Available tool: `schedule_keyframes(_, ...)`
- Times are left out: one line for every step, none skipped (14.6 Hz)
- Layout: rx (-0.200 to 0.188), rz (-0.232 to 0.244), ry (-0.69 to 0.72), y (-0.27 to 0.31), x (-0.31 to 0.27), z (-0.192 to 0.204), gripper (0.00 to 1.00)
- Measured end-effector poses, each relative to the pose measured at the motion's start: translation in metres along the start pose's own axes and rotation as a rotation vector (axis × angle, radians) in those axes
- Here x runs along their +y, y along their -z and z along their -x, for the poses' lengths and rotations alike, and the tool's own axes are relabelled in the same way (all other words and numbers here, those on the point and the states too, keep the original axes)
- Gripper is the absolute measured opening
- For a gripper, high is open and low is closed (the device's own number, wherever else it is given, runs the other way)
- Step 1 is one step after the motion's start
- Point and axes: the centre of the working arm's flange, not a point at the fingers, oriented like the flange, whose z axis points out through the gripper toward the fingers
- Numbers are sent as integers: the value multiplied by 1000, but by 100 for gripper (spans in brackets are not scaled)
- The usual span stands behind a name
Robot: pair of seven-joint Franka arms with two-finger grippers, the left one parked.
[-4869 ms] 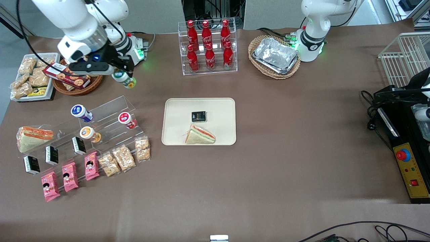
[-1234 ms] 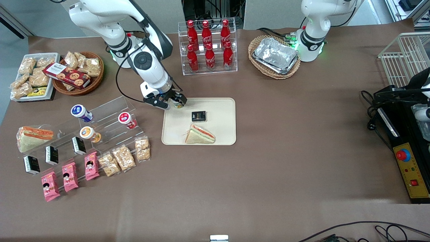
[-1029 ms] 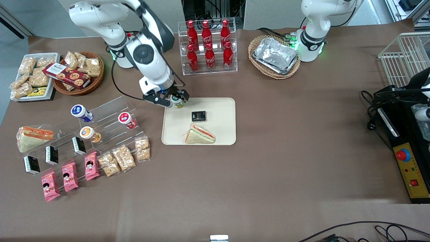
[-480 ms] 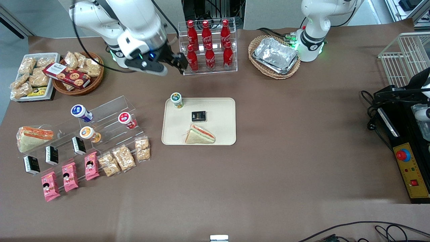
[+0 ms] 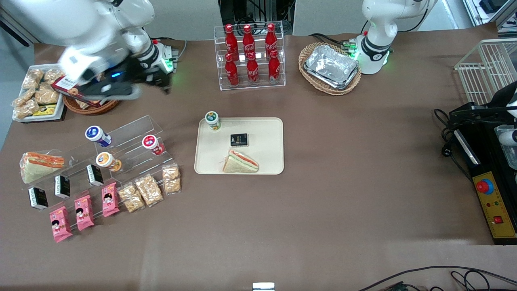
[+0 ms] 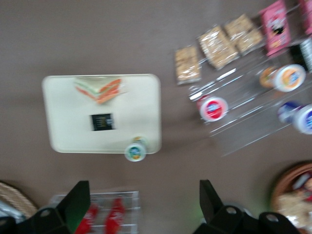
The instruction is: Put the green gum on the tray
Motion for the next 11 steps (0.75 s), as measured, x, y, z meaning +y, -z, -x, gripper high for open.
schedule_keyframes(-4,19,32,2,29,-11,100)
schedule_keyframes(-5,28,63,3,55,-19,100)
schedule_keyframes(-5,31,88,5,76,-25,100)
schedule_keyframes(-5,32,111,6,96,-30,100)
schedule_keyframes(-4,32,142,8,115,-35,100)
schedule_keyframes(-4,34,174,9,134,-39,100)
schedule_keyframes(-5,42,188,9,152,-42,100)
schedule_keyframes(-7,50,188,8,168,-45,100)
schedule_keyframes(-8,52,181,6,180,-49,100)
schedule_keyframes(-11,51,168,3,190,-54,100)
schedule_keyframes(-16,49,156,-2,197,-58,100)
